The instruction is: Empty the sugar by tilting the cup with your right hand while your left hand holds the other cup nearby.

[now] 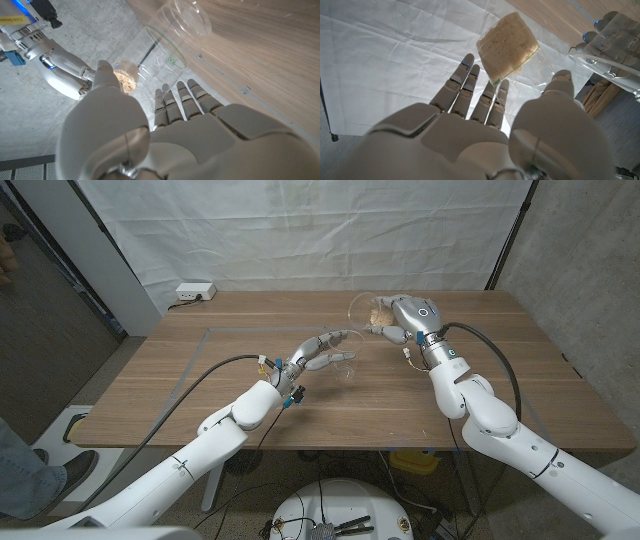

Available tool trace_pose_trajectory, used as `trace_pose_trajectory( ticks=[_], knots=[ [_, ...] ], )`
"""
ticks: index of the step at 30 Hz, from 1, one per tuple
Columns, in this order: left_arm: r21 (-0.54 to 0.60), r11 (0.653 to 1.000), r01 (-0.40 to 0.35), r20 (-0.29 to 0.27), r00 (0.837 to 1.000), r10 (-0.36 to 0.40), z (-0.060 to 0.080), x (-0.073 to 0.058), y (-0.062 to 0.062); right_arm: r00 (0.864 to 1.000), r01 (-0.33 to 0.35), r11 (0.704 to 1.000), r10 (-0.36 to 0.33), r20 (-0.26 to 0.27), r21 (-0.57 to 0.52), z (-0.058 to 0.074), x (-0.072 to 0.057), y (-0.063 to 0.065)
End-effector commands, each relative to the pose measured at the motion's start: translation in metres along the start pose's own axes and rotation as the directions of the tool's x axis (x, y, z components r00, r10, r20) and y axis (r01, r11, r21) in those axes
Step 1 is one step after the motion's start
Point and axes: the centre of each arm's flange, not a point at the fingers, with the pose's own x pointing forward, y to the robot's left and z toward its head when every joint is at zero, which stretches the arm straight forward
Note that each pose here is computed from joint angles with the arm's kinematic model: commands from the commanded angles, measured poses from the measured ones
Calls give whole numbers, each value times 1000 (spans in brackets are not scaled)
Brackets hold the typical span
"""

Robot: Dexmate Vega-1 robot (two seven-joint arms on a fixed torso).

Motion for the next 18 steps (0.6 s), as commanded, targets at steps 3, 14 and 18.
trace_pose_trajectory(
  ticks=[3, 14, 18],
  knots=[
    [0, 1000, -3, 8, 1000, 3, 3, -2, 0, 999, 19, 995, -16, 30, -100, 7, -2, 0],
    [-7, 1000, -4, 13, 1000, 4, 5, -5, 0, 998, 57, 981, -49, 46, -185, 8, -4, 2],
    [-7, 1000, -6, 14, 1000, 6, 6, -6, 1, 996, 76, 976, -68, 49, -202, 7, -7, 2]
  ],
)
